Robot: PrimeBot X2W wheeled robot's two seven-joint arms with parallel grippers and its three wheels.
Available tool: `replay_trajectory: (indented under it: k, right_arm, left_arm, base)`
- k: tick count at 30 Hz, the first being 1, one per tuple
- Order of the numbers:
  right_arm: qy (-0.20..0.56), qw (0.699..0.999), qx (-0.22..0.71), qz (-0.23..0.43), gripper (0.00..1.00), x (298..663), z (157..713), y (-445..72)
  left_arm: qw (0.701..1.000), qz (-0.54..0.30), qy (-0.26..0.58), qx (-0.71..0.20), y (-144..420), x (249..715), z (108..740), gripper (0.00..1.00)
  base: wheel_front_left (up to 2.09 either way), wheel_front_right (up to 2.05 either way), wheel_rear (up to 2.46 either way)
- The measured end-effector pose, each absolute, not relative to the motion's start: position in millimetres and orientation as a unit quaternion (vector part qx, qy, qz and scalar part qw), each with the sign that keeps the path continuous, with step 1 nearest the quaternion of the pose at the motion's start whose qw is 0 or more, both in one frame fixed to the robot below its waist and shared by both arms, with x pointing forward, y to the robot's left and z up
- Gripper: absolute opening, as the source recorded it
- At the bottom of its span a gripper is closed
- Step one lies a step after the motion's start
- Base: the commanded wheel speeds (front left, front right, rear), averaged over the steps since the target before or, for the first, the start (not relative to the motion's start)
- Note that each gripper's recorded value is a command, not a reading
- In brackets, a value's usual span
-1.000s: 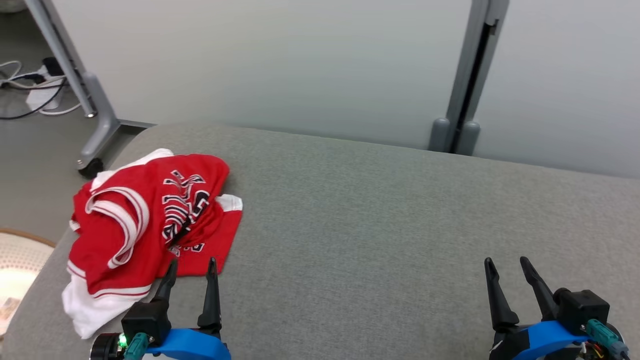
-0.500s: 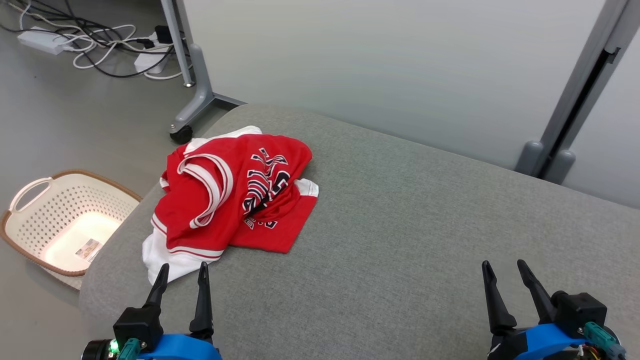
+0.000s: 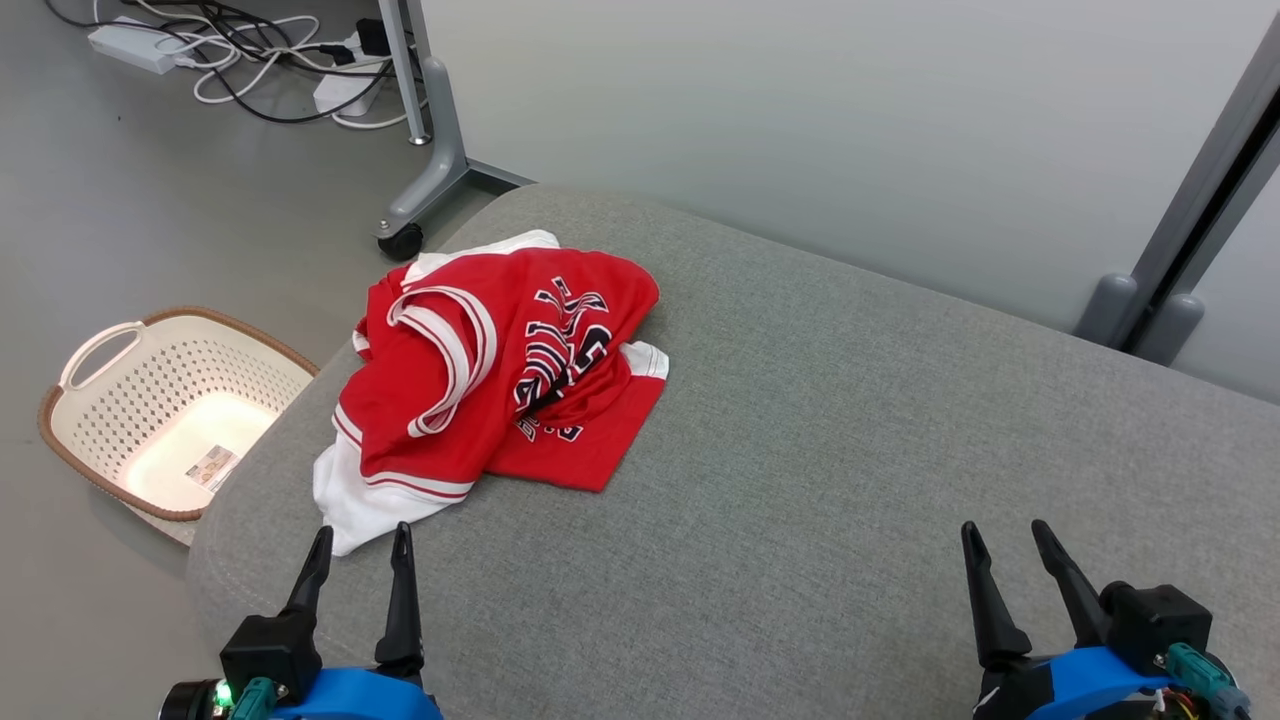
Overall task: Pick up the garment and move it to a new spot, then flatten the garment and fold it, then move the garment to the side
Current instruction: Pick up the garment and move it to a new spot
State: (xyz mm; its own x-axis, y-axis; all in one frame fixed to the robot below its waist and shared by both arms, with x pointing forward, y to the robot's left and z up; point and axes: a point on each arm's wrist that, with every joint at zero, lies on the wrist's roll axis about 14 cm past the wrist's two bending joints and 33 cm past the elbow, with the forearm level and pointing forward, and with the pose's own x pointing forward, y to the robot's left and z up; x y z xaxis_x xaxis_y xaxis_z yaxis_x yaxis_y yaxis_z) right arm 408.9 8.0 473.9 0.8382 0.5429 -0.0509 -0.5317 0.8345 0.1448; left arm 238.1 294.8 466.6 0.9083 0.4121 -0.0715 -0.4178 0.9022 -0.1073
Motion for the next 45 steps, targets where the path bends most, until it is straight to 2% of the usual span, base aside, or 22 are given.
replay_trajectory:
  k: [10,16,19,28,36,45]
  right_arm:
    - [0.050,0.961,0.067,0.264,1.00,412.3,469.4,-3.4]
    - [0.051,0.965,0.071,0.246,1.00,421.3,465.8,-14.5]
    - [0.057,0.967,0.075,0.238,1.00,425.7,460.3,-19.4]
    - [0.072,0.976,0.078,0.188,1.00,443.2,440.0,-55.7]
    - [0.097,0.984,0.064,0.134,1.00,449.4,414.4,-97.9]
    - [0.109,0.988,0.051,0.096,1.00,454.3,400.8,-127.9]
  left_arm:
    - [0.977,0.198,-0.002,-0.078,291.3,259.6,486.5,1.00]
    - [0.980,0.168,-0.057,-0.088,300.9,294.9,546.1,1.00]
    - [0.983,0.163,-0.051,-0.069,315.7,311.1,566.0,1.00]
    - [0.980,0.175,0.050,-0.077,357.3,379.0,556.7,1.00]
    - [0.962,0.181,0.183,-0.086,374.7,425.8,491.2,1.00]
    - [0.920,0.186,0.323,-0.123,365.4,426.7,406.1,1.00]
  base:
    - [0.00,0.00,0.00]
    - [0.00,0.00,0.00]
    - [0.00,0.00,0.00]
    - [0.00,0.00,0.00]
    - [0.00,0.00,0.00]
    - [0.00,0.00,0.00]
